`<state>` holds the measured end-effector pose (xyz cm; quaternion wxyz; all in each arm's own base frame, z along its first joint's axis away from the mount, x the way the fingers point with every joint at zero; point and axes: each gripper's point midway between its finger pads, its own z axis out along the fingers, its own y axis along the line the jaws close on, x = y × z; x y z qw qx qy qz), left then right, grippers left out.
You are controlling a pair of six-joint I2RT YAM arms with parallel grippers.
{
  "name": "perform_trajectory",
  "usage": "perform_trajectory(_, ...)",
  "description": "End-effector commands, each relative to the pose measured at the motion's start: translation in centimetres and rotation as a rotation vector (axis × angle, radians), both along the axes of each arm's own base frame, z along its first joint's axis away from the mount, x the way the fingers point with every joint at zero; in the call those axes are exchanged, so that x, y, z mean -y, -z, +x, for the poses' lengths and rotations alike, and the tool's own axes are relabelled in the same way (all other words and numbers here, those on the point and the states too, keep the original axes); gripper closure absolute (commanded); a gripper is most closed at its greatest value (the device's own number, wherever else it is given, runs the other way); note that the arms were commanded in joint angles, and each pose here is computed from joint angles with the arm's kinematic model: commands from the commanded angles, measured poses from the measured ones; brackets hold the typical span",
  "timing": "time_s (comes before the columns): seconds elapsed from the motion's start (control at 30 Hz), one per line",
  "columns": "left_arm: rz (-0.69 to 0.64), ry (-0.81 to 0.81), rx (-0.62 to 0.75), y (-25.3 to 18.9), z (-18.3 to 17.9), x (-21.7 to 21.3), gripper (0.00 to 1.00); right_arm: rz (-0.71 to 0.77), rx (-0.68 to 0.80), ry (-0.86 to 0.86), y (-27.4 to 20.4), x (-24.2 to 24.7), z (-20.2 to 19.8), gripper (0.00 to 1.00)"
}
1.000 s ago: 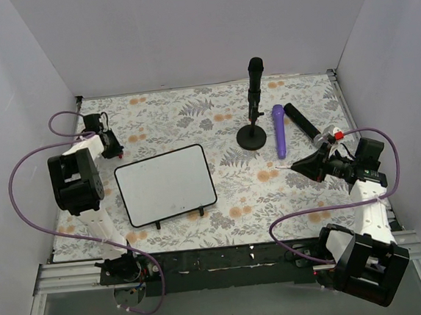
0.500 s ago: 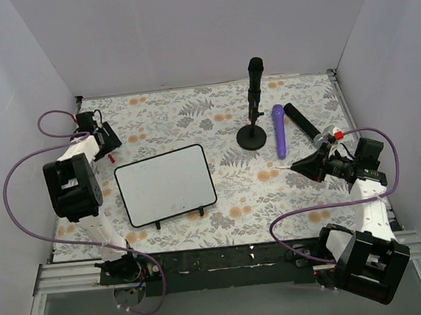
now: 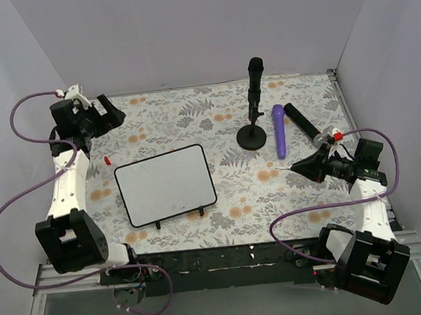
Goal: Write a sentence on the whiteboard
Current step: Place the pen cap at the center of the board, then move the whiteboard stand to the center of the board.
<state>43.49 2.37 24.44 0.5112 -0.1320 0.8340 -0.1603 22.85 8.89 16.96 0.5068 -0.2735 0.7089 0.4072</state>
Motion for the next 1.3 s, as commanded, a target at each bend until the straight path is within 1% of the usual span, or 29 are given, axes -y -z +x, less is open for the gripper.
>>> perform_trajectory(0.0,-0.031,0.341,0.112,-3.3,-4.5,7.9,0.02,-0.015,0.044,-0.005,-1.0,0.2,0.4,0.99)
perform_trajectory(0.03,0.003,0.401,0.132,-3.9,-4.9,9.4,0.02,-0.013,0.043,-0.007,-1.0,0.2,0.4,0.99)
perform_trajectory(0.07,0.071,0.499,0.101,-2.9,-6.0,11.6,0.02,-0.012,0.042,-0.008,-1.0,0.2,0.3,0.99)
perform_trajectory(0.13,0.144,0.611,0.097,-2.9,-6.9,14.8,0.02,-0.010,0.040,-0.009,-1.0,0.2,0.3,0.99)
perform_trajectory(0.17,0.185,0.660,0.078,-2.2,-7.5,15.1,0.02,-0.010,0.041,-0.009,-0.9,0.2,0.3,0.99)
perform_trajectory(0.23,0.195,0.732,0.071,-1.5,-8.0,16.1,0.02,-0.008,0.042,-0.011,-1.0,0.1,0.3,0.99)
perform_trajectory(0.27,0.192,0.774,0.053,-1.1,-8.6,16.7,0.02,-0.009,0.043,-0.011,-1.0,0.1,0.3,0.99)
perform_trajectory(0.33,0.190,0.817,0.011,0.1,-8.5,17.5,0.02,-0.004,0.040,-0.014,-1.0,0.1,0.2,0.99)
perform_trajectory(0.47,0.165,0.847,-0.040,0.1,-8.2,17.9,0.02,0.009,0.039,-0.025,-1.1,0.0,0.1,0.99)
perform_trajectory(0.6,0.167,0.845,-0.094,1.4,-8.6,17.6,0.02,0.018,0.036,-0.036,-1.2,-0.3,0.0,0.99)
perform_trajectory(0.73,0.134,0.887,-0.110,2.1,-10.0,18.1,0.06,0.020,0.034,-0.042,-1.2,-0.4,0.0,0.99)
perform_trajectory(0.77,0.134,0.893,-0.103,2.0,-10.3,18.1,0.08,0.021,0.036,-0.043,-1.3,-0.4,0.0,0.99)
perform_trajectory(0.93,0.127,0.909,-0.157,4.3,-11.8,17.9,0.14,0.031,0.026,-0.057,-1.2,-0.6,-0.2,0.99)
perform_trajectory(1.0,0.156,0.903,-0.176,5.3,-11.7,17.4,0.19,0.035,0.021,-0.062,-1.1,-0.8,-0.2,0.99)
perform_trajectory(1.07,0.165,0.894,-0.189,5.9,-11.5,17.2,0.20,0.036,0.021,-0.066,-1.1,-0.8,-0.3,0.99)
perform_trajectory(1.27,0.138,0.916,-0.231,7.1,-11.6,17.5,0.27,0.029,0.030,-0.067,-1.3,-0.8,-0.2,0.99)
